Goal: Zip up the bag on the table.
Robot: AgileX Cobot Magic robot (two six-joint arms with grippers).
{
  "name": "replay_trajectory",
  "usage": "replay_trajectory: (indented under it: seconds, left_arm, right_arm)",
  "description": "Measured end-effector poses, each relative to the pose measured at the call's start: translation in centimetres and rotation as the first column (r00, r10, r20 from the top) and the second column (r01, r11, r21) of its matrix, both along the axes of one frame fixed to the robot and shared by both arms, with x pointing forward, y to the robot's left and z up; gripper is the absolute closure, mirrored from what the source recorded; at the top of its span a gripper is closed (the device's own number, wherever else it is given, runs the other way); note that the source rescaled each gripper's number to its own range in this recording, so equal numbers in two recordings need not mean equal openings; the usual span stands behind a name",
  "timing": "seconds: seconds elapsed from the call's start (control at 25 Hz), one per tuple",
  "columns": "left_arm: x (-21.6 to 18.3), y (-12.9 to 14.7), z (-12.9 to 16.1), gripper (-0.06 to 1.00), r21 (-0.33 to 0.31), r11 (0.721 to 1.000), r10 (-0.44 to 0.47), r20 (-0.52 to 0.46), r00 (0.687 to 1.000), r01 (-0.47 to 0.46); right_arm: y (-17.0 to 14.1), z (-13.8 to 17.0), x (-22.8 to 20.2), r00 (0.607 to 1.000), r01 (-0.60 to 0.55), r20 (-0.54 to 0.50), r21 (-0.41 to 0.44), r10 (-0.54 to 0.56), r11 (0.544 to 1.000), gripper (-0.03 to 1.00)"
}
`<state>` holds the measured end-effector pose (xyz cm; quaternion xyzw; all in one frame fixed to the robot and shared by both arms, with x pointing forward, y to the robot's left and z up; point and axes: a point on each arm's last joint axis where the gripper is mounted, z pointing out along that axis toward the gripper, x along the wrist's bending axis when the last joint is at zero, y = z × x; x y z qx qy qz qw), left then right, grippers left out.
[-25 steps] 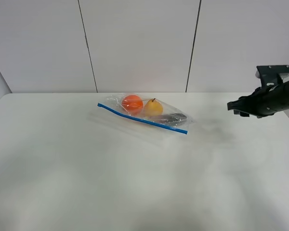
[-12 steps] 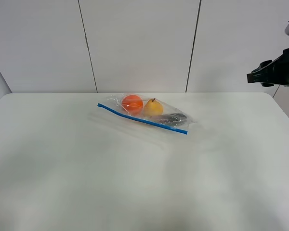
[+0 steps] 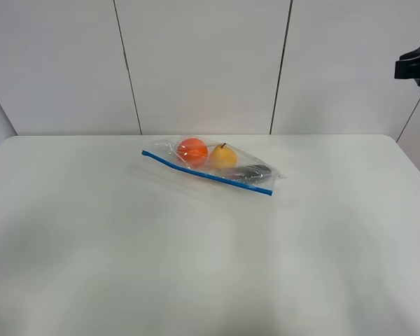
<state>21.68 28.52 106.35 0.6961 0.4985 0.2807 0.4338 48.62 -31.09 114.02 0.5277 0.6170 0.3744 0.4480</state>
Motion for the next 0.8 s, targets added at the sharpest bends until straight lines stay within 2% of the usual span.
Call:
replay_trajectory:
  seconds: [0.16,0.4,0.52,0.64,0.8]
  left_arm:
    - [0.0,0.0,0.0,0.15,0.0,1.0,0.0,0.0,1.0,0.0]
    - [0.0,0.0,0.0,0.15,0.0,1.0,0.0,0.0,1.0,0.0]
    - [0.0,0.0,0.0,0.15,0.0,1.0,0.0,0.0,1.0,0.0]
    - [0.0,0.0,0.0,0.15,0.0,1.0,0.0,0.0,1.0,0.0]
    - [0.0,0.0,0.0,0.15,0.0,1.0,0.0,0.0,1.0,0.0]
  right_arm:
    - [0.3,1.4,-2.4,1.0,-0.003,0.014,0.048,0.003,0.999,0.28]
    - [0.8,2.8,-5.8,1.0,0.026,0.002,0.232,-0.027,0.972,0.28]
    - [1.1,3.2,-7.4,0.999,0.033,-0.011,0.288,-0.032,0.957,0.28]
    - [1.2,3.1,-8.3,0.999,0.032,-0.049,0.282,-0.019,0.959,0.28]
    - [1.2,2.8,-9.2,0.995,0.015,-0.096,0.202,0.004,0.979,0.28]
